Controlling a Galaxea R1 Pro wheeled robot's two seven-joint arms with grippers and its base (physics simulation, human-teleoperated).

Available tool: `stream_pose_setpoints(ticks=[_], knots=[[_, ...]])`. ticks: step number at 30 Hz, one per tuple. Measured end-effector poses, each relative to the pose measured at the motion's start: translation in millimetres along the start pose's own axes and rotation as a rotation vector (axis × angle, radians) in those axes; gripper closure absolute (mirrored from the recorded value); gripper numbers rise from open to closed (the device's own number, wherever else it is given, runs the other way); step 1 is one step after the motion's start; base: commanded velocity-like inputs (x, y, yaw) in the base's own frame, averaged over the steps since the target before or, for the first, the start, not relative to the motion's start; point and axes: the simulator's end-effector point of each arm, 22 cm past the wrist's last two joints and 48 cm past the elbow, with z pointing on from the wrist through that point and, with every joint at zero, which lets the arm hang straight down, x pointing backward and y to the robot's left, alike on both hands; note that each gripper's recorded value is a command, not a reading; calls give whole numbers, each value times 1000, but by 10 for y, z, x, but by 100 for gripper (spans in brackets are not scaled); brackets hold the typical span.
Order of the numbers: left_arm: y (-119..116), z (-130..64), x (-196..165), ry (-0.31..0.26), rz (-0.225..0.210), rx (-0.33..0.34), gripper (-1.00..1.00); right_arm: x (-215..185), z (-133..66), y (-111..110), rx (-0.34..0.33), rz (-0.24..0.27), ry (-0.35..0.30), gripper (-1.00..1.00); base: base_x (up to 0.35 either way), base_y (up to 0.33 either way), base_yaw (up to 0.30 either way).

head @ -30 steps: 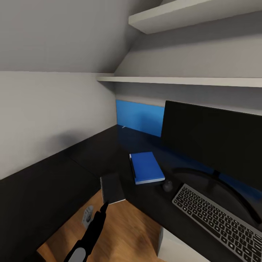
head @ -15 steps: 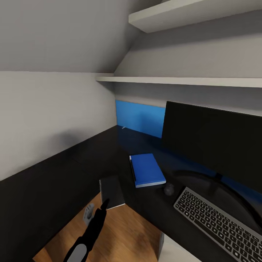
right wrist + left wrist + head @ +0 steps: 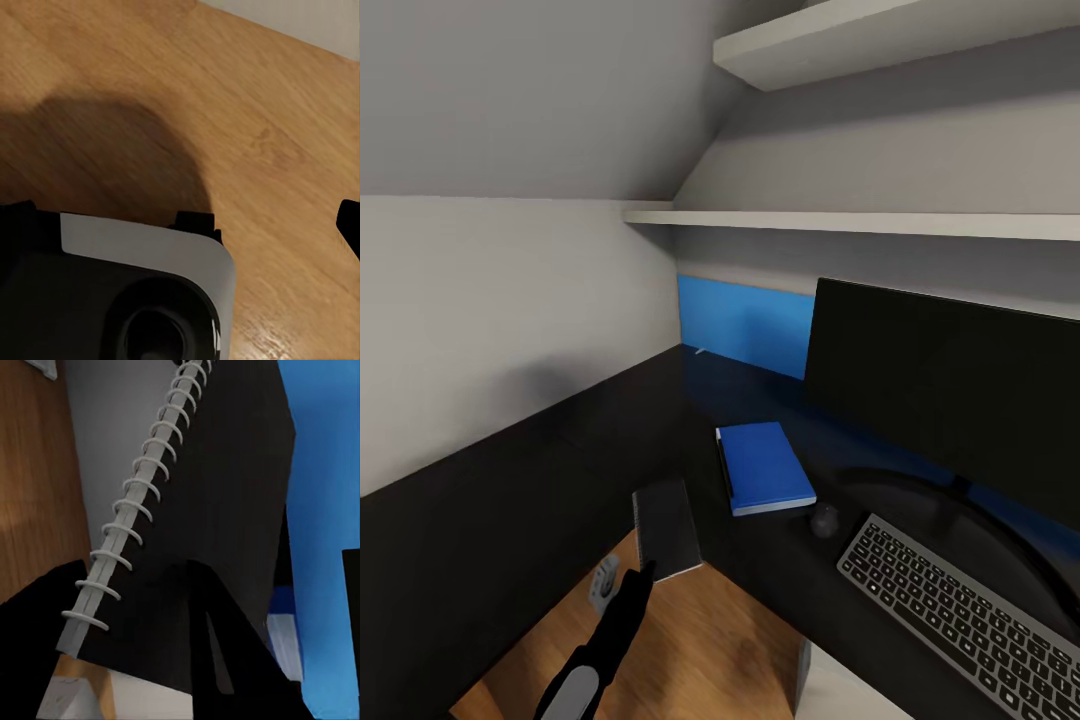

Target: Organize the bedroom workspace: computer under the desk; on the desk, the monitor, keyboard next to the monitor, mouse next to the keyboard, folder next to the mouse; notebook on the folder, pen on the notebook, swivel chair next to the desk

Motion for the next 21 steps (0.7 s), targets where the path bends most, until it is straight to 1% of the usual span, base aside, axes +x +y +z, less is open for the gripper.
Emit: stream_pose_setpoints(ticks=[4, 9, 15, 21], knots=[[-30, -4, -12, 2, 3, 18, 100, -3, 0, 0, 0, 0, -1, -100, 0, 0, 0], [-129, -11, -21, 6, 6, 64, 100, -4, 0, 0, 0, 0, -2, -100, 0, 0, 0], [-216, -14, -41, 4, 8, 93, 100, -3, 0, 1, 0, 0, -2, -100, 0, 0, 0], [-451, -18, -107, -7, 15, 147, 100, 3, -1, -6, 2, 0, -1, -100, 0, 0, 0]])
